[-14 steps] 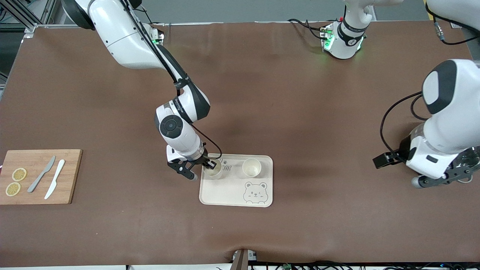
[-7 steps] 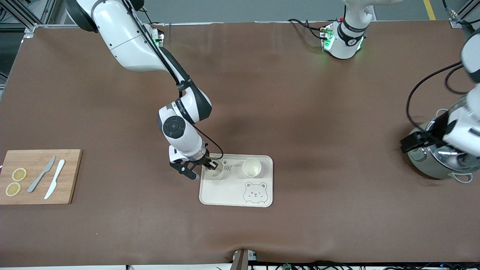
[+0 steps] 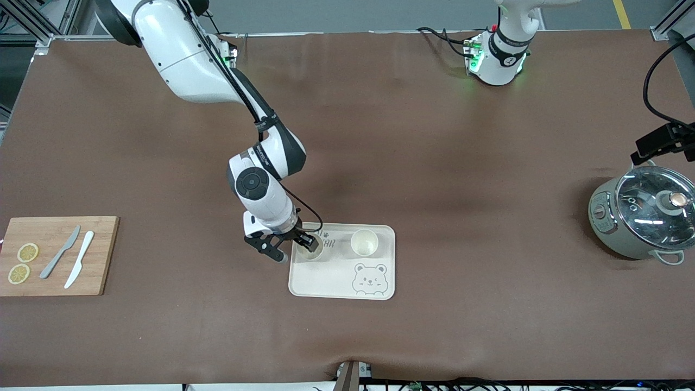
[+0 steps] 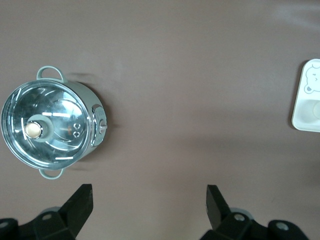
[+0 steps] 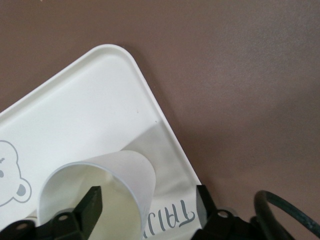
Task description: Place white IKEA cup upright on tray with both arms
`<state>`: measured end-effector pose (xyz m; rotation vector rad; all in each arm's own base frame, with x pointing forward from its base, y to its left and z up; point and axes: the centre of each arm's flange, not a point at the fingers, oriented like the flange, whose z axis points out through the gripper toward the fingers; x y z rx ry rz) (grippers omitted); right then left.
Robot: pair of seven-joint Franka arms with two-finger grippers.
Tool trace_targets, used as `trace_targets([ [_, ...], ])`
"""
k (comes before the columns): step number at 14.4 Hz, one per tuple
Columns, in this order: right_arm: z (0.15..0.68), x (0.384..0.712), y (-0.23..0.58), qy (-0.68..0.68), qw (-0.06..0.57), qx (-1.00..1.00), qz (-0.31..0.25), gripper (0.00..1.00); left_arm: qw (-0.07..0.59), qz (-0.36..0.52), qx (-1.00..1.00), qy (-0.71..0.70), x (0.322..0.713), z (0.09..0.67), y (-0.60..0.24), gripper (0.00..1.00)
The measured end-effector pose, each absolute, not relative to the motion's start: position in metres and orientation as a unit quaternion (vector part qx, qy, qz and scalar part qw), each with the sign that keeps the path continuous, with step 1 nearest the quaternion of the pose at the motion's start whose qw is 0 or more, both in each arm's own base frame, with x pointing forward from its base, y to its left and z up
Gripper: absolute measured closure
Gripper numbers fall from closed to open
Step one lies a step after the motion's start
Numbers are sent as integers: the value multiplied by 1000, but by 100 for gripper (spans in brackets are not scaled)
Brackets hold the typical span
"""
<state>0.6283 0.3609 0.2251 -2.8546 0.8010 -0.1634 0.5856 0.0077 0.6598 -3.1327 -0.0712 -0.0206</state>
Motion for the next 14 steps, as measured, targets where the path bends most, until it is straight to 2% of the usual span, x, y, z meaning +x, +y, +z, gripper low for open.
trace_targets([
  [1, 228, 629, 361, 268, 84, -958, -54, 0, 4, -6, -1000, -21, 582, 661, 6, 0],
  [4, 256, 630, 359, 262, 66, -962, -40, 0, 3, -4, -1000, -18, 568, 662, 2, 0],
  [7, 323, 629, 342, 243, 42, -969, -20, 0, -3, -25, -1000, -14, 552, 658, -3, 0],
  [11, 418, 624, 281, 201, 14, -979, 8, 0, -14, -30, -999, -5, 540, 657, -10, 0],
  [14, 459, 622, 225, 166, 1, -986, 29, 0, -14, -32, -999, 9, 540, 658, -11, 0],
])
